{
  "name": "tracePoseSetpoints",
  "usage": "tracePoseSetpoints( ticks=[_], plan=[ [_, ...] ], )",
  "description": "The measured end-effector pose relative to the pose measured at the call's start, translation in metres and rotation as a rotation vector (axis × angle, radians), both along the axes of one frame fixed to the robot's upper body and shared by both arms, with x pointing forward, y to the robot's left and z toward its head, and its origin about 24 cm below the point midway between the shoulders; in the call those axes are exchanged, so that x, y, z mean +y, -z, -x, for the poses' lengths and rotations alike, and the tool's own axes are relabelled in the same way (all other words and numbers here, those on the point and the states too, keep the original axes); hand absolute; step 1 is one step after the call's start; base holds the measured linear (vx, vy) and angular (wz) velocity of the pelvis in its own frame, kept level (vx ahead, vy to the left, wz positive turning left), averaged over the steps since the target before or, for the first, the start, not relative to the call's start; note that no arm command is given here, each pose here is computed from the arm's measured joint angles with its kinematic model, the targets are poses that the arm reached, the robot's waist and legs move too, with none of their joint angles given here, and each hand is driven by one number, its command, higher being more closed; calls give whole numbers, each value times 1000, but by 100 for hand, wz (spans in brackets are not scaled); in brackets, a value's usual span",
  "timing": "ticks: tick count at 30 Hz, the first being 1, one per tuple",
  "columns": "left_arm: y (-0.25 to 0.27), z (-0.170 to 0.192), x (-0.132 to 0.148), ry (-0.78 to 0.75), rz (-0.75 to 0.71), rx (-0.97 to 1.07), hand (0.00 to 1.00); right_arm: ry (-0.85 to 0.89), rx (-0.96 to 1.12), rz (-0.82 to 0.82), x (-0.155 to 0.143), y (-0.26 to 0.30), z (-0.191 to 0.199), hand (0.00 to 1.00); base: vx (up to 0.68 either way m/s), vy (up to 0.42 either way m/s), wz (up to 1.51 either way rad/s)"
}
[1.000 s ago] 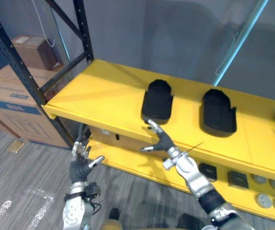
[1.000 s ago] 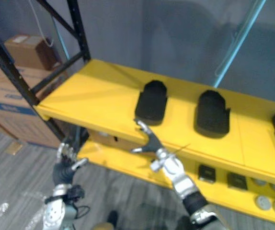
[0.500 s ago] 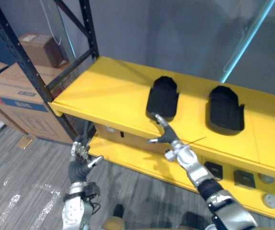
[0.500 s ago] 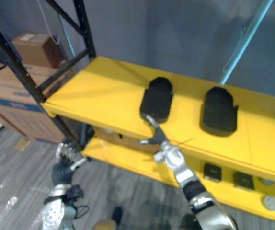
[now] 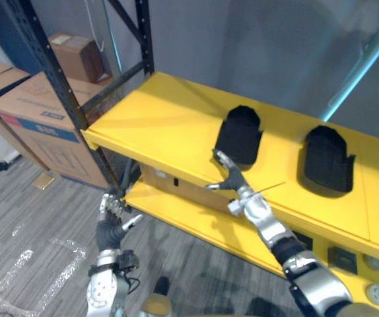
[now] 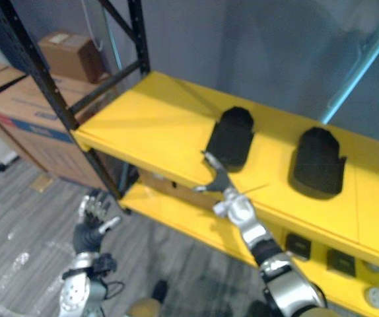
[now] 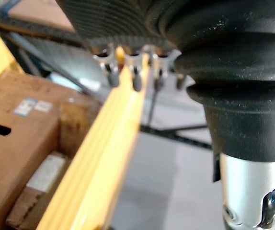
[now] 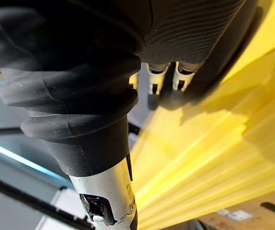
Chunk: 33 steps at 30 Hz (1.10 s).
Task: Walk over and take plastic housings, then place them on the shelf
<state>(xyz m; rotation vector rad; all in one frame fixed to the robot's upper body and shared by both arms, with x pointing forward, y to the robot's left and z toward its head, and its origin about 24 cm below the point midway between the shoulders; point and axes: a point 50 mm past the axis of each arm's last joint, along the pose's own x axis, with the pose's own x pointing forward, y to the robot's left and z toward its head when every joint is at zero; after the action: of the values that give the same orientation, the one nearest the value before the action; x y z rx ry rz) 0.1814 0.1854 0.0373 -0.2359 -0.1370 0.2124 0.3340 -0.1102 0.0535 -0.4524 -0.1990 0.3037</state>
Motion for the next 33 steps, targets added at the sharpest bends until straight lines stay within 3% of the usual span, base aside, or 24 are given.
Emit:
tracePoseSetpoints(
  ticks=[26, 33],
  plan=[
    [-4, -6, -6, 52, 1, -21, 0, -10, -40, 151, 4, -4, -14, 0, 0, 0, 0],
    [0, -5, -8, 52, 13, -15, 0, -131, -299, 24, 30, -55, -4, 0, 0, 0, -1]
  ],
)
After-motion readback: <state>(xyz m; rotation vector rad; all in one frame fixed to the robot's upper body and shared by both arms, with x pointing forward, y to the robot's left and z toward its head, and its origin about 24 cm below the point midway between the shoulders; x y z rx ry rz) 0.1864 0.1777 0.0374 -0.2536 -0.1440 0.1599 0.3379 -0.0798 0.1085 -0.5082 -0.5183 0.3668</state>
